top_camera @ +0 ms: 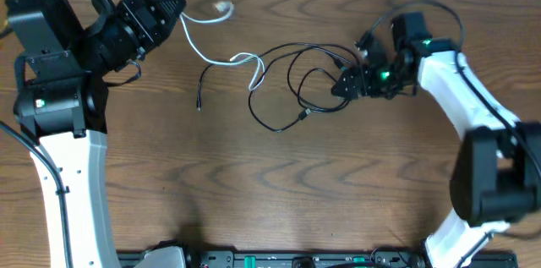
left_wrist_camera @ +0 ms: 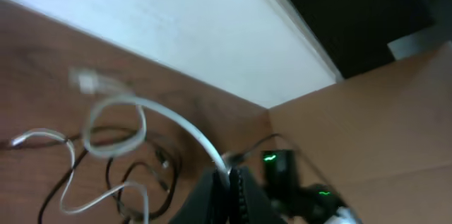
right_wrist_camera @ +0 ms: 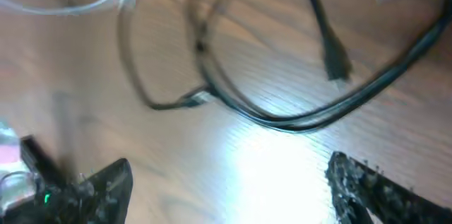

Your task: Untangle cables

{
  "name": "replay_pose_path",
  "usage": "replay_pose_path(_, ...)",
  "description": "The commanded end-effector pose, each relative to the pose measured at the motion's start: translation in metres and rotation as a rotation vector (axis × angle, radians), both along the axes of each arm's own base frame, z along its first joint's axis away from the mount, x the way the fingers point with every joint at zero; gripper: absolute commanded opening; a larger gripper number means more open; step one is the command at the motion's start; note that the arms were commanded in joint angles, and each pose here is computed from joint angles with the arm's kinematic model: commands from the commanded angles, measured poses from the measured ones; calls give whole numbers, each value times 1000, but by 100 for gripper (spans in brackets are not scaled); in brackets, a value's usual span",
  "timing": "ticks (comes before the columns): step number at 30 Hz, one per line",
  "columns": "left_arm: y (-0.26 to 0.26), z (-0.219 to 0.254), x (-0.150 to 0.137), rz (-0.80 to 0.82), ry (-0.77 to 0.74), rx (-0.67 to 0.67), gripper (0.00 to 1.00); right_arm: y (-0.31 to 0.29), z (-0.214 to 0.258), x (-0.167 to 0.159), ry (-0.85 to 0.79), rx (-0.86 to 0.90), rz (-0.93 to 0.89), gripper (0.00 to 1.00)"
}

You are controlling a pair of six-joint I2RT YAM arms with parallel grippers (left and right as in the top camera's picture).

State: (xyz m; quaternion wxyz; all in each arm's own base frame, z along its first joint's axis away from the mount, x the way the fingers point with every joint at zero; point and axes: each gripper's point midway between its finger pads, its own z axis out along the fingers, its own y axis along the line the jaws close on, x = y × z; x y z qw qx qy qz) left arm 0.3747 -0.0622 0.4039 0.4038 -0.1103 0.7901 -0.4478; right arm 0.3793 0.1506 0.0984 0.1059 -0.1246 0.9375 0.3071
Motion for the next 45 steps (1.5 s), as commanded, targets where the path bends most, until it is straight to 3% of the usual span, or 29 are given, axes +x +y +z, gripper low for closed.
replay_pose_path(1,3,1,-2,23,14,1,7,16,102,4,-309,72,128,85)
replay_pose_path(6,2,4,-2,87,144,-176,7,40,157,-9,-490,109,197,89)
replay_pose_path(10,-9,20,-8,25,165,-284,7,90,182,-27,-608,232,369,92)
replay_pose_path(15,-15,34,-20,-3,146,-308,7,153,201,-35,-775,331,518,96)
replay_pose_path(18,-16,44,-31,-5,118,-307,7,179,208,-34,-855,372,558,89)
replay_pose_path(24,-21,76,-57,-23,-4,-285,7,218,203,-33,-876,448,578,86)
replay_pose_path(33,-25,86,-72,-32,-5,-315,7,267,218,-57,-950,521,605,85)
replay_pose_path(35,-26,86,-73,-37,4,-325,7,276,226,-62,-960,544,579,79)
replay_pose_path(36,-26,86,-72,-36,1,-322,7,278,229,-60,-948,550,551,57)
replay_pose_path(37,-26,85,-72,-37,1,-319,7,277,229,-55,-922,548,507,18)
replay_pose_path(40,-21,81,-65,-22,-58,-241,8,264,219,-33,-831,494,364,1)
replay_pose_path(44,0,39,-44,110,25,-122,17,225,204,-9,-762,352,239,1)
replay_pose_path(45,10,20,-38,170,88,-93,24,209,208,-2,-759,313,195,1)
